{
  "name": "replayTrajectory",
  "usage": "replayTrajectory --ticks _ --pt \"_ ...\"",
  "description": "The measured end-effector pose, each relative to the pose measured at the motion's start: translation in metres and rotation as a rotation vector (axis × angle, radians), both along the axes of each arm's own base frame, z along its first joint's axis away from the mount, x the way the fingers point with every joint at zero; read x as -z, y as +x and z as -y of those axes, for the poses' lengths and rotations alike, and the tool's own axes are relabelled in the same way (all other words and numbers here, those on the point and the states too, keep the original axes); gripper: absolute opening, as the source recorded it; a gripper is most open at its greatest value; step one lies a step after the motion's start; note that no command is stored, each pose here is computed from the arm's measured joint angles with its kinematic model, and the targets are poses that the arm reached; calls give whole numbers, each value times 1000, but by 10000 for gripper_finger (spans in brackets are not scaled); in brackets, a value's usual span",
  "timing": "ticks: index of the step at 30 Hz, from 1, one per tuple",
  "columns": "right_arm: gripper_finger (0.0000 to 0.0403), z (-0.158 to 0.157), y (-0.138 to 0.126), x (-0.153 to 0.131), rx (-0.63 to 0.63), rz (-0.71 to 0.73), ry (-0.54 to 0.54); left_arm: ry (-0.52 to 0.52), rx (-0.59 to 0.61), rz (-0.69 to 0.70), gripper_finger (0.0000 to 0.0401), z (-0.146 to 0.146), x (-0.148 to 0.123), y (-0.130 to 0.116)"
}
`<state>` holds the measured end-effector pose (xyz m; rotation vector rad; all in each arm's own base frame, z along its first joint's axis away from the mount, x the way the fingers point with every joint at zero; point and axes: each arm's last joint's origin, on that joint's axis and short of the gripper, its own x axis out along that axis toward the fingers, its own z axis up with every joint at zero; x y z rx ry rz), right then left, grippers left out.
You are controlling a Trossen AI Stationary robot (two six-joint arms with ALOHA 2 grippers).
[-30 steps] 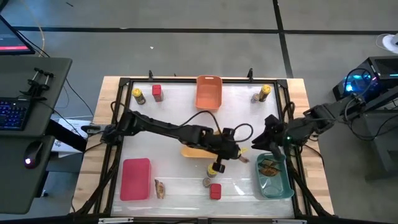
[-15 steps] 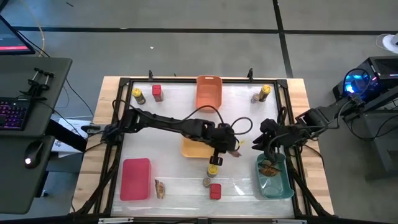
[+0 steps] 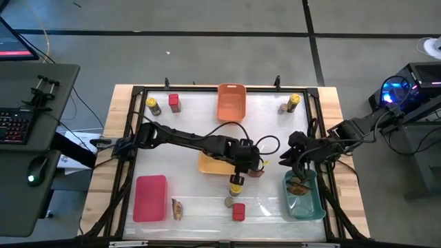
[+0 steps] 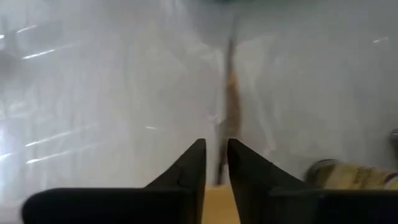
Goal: Sort spices by type
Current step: Put the top orange seasoning bag into the blue bin
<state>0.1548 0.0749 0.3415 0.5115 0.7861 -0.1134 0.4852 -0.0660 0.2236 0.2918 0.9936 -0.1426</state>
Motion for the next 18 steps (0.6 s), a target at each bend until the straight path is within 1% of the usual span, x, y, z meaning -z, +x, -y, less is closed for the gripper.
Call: replayTrajectory --ticks 5,9,14,18 --pt "122 0 1 -1 5 14 2 -2 -6 -4 114 0 0 0" --pt "122 -1 2 -2 2 26 6 -3 -7 -8 142 0 -3 -2" --pt "122 -1 2 -2 3 29 5 -6 -8 11 157 -2 -29 -6" --pt "122 -1 3 -3 -12 41 -5 4 -14 -64 159 -7 -47 -21"
